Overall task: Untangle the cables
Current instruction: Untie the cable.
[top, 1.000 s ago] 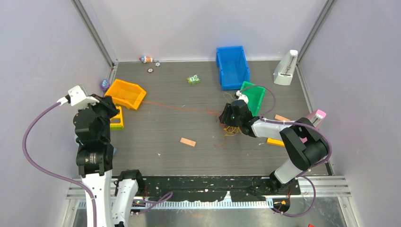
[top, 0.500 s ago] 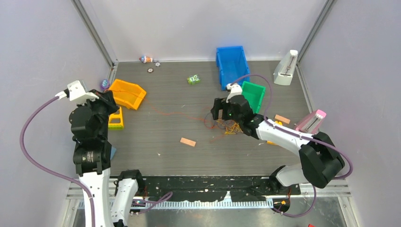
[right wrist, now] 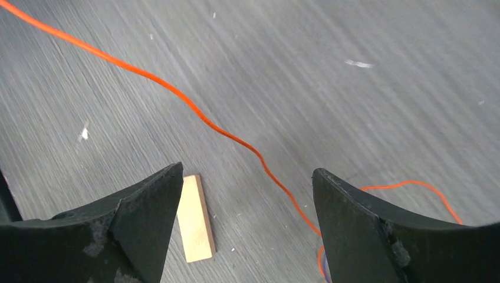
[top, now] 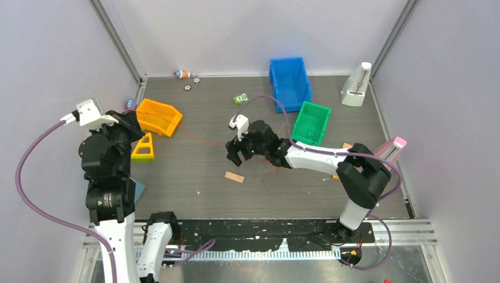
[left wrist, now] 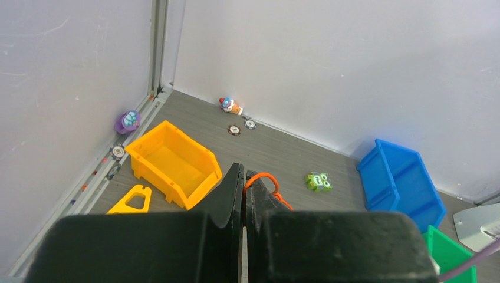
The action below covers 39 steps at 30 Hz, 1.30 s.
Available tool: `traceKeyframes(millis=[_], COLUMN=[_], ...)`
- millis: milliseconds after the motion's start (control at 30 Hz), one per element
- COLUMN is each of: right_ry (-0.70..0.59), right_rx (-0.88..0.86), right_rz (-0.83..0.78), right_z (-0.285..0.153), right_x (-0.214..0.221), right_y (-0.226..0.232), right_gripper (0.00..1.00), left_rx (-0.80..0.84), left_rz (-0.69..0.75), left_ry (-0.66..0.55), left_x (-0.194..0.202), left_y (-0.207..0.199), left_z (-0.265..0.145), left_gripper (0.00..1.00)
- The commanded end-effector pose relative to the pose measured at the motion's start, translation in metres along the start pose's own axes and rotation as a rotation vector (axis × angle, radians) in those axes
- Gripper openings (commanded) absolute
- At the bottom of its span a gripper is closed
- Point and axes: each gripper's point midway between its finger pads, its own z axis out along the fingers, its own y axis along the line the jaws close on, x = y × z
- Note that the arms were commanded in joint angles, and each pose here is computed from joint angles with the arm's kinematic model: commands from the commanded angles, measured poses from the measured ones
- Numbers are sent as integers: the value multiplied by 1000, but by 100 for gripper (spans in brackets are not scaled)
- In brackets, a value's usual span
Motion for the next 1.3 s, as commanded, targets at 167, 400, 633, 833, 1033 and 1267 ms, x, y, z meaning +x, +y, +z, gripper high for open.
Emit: traceKeyframes(millis=[167,400,633,833,1033,1267], right_ry=[44,-91,-291,-439,-426,-471], right_rx=[84,167,60,-8,8,13], right_rz=[-34,3,6,3,31,46], right_z=[31,-1,-101,-171,-166,-183], right_x=[22,-37,-188,-266,-269,-300], right_y=[-18,-26,10,32,28,26], right_gripper=[66,6,5,5,5,5], left_rx=[0,55,260,432,674,795], left_rz=[29,11,-144,-198,-171,-138], left_ry=[-56,11,267,393,469,556], left_x=[-27,2,87,131,140,165], left_y=[-4,-11,-44,-78,-125,-161], left_z=[-14,2,29,29,14,1], left_gripper=[0,0,0,0,0,0])
